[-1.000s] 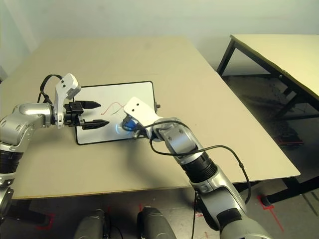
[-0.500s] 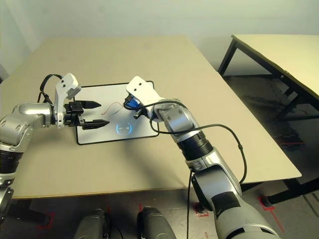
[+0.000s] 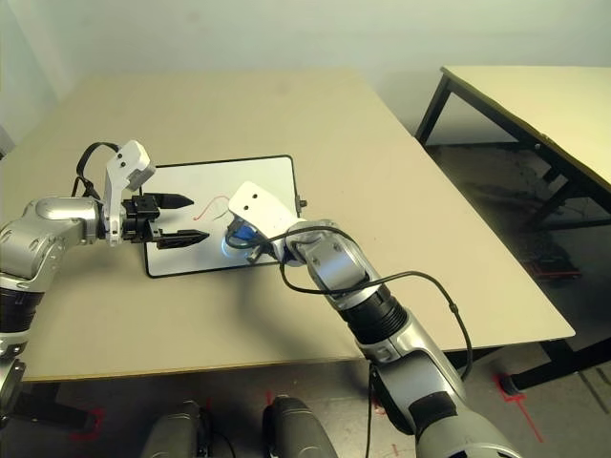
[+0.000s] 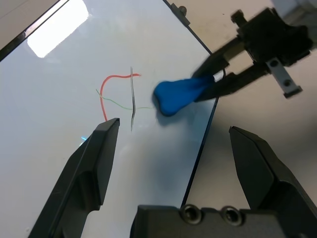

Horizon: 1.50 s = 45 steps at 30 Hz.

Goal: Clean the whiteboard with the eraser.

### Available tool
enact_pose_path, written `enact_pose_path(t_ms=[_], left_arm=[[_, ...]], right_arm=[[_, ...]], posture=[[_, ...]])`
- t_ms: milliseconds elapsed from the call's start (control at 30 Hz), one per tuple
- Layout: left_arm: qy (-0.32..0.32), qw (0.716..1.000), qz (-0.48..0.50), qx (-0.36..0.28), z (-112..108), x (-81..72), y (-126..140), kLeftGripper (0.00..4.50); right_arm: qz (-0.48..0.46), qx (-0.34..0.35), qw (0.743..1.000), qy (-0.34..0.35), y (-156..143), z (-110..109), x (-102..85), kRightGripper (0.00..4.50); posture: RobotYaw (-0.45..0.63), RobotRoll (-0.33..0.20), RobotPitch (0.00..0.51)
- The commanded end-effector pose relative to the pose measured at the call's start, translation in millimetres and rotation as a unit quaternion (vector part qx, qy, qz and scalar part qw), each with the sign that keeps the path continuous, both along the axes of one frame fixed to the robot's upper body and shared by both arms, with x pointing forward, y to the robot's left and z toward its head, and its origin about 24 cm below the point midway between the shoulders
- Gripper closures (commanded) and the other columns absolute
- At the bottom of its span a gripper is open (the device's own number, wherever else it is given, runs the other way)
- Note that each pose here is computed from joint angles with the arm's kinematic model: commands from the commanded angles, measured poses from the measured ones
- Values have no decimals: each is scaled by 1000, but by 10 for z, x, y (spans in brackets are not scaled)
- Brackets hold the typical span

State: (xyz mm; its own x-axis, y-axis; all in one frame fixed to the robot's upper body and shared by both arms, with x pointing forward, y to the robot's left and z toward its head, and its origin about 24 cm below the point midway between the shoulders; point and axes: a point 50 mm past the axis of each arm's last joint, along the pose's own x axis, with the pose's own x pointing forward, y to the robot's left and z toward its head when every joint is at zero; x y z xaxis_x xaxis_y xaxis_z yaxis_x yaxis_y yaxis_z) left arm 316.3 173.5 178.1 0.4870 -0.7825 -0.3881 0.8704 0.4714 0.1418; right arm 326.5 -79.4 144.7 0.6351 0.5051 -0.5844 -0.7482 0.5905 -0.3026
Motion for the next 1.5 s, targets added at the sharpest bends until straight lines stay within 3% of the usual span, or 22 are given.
enact_pose_path(t_ms=[33, 233, 533, 667, 800, 1033, 1133, 1500], left_arm=[[5, 1000, 1, 8, -17, 4, 23, 0], [12, 1000, 13, 18, -17, -5, 114, 0], [9, 999, 37, 28, 34, 12, 259, 0], [7, 999, 43, 29, 33, 31, 293, 0], [7, 999, 43, 29, 28, 42, 296, 0], [7, 999, 44, 29, 9, 46, 299, 0], [8, 999, 44, 29, 2, 37, 305, 0], [7, 998, 47, 30, 12, 52, 329, 0]], right_arm=[[-23, -2, 999, -31, -52, 142, 179, 3933], [-24, -3, 998, -52, -57, 249, 300, 3933], [31, -17, 999, -1, 81, -19, -66, 3933], [38, -21, 999, 9, 105, -75, -127, 3933], [27, -27, 999, -4, 80, -40, -15, 3933], [-11, -26, 998, -61, -4, 217, 329, 3934], [-14, -25, 997, -69, -8, 256, 373, 3934], [53, -38, 998, -7, 121, -78, -127, 3934]], posture=[[-50, 0, 24], [-47, 0, 25], [-40, 0, 28], [-41, 0, 26], [-41, 0, 25], [-35, 0, 24], [-32, 0, 24], [-40, 0, 18]])
